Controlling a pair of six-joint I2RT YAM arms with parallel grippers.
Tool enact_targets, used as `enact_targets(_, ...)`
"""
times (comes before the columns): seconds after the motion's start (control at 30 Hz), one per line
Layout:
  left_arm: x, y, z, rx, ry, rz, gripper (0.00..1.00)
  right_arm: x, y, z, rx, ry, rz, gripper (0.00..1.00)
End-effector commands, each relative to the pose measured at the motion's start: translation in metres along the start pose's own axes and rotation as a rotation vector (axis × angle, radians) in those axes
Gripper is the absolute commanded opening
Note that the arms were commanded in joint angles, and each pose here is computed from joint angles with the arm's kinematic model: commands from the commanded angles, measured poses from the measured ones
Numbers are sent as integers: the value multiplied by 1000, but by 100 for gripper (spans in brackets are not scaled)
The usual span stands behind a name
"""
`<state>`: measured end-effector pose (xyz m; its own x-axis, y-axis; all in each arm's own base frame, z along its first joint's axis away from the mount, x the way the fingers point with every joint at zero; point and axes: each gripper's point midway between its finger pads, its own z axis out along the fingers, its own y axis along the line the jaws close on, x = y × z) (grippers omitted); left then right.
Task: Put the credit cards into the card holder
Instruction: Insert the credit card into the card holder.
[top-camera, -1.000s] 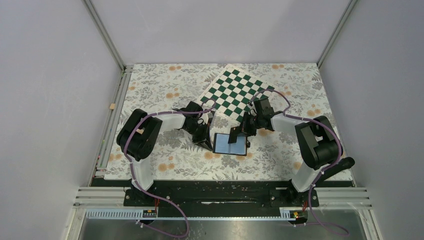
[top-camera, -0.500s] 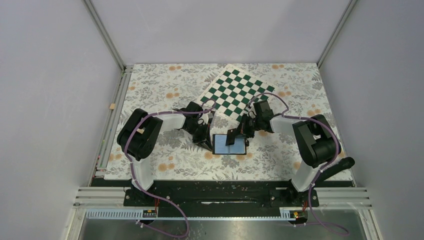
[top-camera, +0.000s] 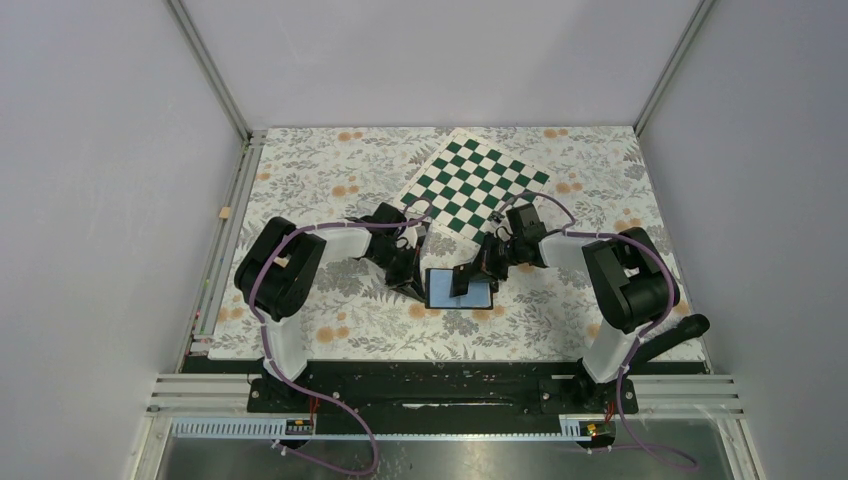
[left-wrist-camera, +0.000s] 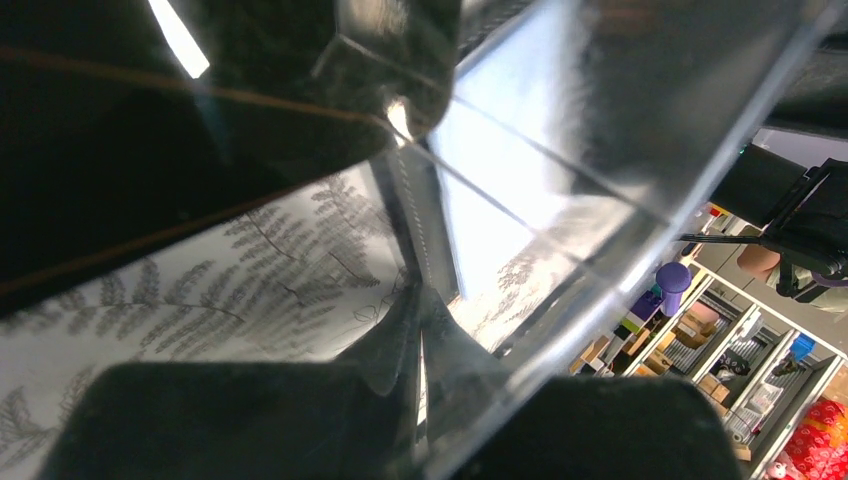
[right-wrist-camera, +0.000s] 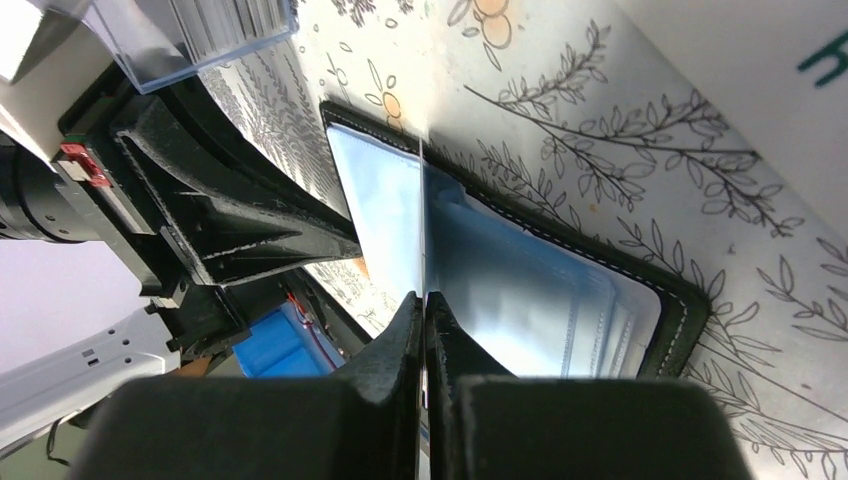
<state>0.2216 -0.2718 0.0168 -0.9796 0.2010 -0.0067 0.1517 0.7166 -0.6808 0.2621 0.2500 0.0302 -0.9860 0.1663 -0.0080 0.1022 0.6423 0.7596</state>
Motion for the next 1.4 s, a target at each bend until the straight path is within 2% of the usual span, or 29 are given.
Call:
enact_targets(0.0, -7, 5, 7, -13, -4, -6, 0, 17, 1, 0, -21, 60, 35, 0)
enact_targets(0.4, -6, 8, 8, -25, 2, -4, 0, 30, 3, 0, -33, 107, 41, 0)
enact_targets(0.6, -7, 11, 7, -46, 9, 4, 0, 36, 4, 6, -35, 171, 50, 0)
enact_targets(0.9, -10, 11, 5, -64, 17, 6, 0, 39, 0, 13, 56, 202, 7, 0)
enact_targets(1.37, -11, 13, 3, -88, 25, 7, 0, 34, -2, 1, 299, 208, -122, 48)
